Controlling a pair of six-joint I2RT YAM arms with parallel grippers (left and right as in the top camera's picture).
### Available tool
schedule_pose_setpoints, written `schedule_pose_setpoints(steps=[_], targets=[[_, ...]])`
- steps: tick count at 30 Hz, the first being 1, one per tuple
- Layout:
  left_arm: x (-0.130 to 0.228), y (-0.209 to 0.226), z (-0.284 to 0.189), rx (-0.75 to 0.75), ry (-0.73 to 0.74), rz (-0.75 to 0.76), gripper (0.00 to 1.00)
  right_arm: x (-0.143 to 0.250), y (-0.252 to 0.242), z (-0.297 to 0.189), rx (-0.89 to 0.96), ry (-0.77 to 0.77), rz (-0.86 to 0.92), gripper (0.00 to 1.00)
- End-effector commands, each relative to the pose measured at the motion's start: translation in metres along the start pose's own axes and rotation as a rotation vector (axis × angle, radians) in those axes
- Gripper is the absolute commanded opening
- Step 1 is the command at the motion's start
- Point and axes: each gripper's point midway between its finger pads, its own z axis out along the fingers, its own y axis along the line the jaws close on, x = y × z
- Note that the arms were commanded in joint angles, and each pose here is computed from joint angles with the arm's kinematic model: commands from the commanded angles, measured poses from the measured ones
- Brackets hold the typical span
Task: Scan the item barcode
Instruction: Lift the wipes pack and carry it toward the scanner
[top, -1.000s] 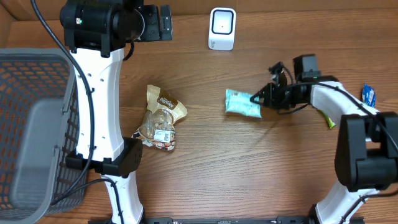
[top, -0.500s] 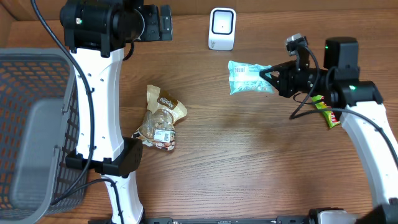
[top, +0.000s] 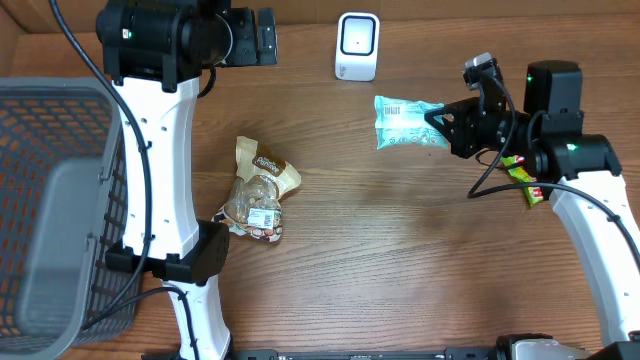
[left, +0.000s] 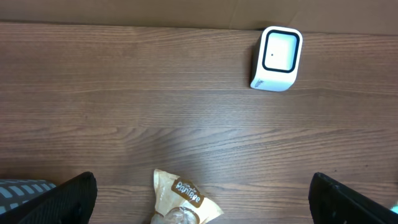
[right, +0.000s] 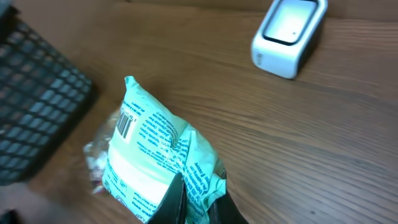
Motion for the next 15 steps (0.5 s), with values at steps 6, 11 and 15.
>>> schedule_pose_setpoints(steps=[6,11,15], targets=[[-0.001,0.003,0.001,-0.011,-0.004,0.016,1.0,-0.024,-0.03,0.021,0.343,-0.031,-0.107,0.04],[-0.001,0.003,0.001,-0.011,-0.004,0.016,1.0,-0.074,-0.056,0.039,0.746,-0.205,-0.289,0.04],[-0.001,0.003,0.001,-0.011,-0.004,0.016,1.0,-0.094,-0.053,0.066,0.891,-0.186,-0.649,0.04]])
